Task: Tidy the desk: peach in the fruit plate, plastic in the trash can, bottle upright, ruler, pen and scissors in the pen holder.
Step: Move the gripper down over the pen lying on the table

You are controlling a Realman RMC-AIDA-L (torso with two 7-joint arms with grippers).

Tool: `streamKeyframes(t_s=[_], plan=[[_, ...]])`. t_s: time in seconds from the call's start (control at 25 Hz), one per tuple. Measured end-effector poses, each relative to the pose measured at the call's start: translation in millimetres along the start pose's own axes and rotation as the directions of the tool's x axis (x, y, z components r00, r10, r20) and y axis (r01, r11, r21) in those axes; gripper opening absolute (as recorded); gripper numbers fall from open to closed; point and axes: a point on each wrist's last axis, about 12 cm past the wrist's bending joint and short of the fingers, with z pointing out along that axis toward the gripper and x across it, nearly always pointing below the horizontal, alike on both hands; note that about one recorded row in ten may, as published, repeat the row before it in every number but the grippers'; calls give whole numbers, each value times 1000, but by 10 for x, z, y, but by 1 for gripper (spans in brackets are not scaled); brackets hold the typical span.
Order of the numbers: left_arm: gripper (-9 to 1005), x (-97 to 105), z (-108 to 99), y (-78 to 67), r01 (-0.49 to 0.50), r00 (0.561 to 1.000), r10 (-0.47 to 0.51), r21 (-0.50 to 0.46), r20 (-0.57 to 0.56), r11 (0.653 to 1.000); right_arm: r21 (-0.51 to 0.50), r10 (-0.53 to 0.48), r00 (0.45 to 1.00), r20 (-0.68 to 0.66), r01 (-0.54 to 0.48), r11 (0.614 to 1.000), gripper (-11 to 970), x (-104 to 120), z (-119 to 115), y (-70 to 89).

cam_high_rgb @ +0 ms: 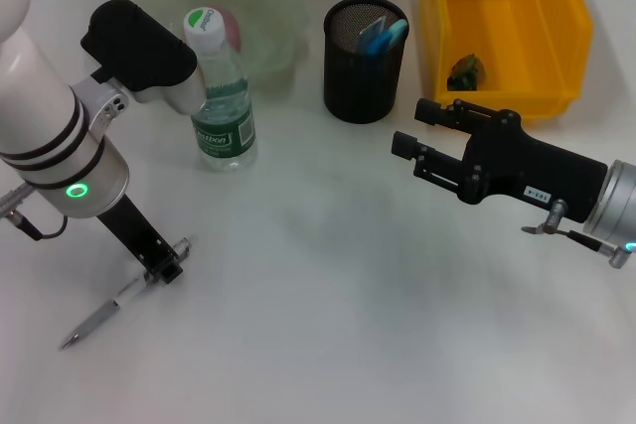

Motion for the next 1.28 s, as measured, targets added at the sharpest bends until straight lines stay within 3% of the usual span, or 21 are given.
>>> streamKeyframes(t_s=[0.12,0.32,1.08,1.28], plan=[[495,2,0,-1,-1,1000,1,1,-2,1000,0,0,1000,0,0,1000,563,0,1,1],[316,1,-3,-5,-5,1000,5,4,-4,1000,0,1,1000,0,-1,1000,563,0,1,1],[114,-17,-30,-13,-15,1000,15,2,0,1000,2,1,1000,2,-1,1000,564,-2,-1,-3],[117,-20,-41,-13,-16,1000,16,1,2,1000,3,1,1000,2,-1,1000,564,-1,-1,-3]])
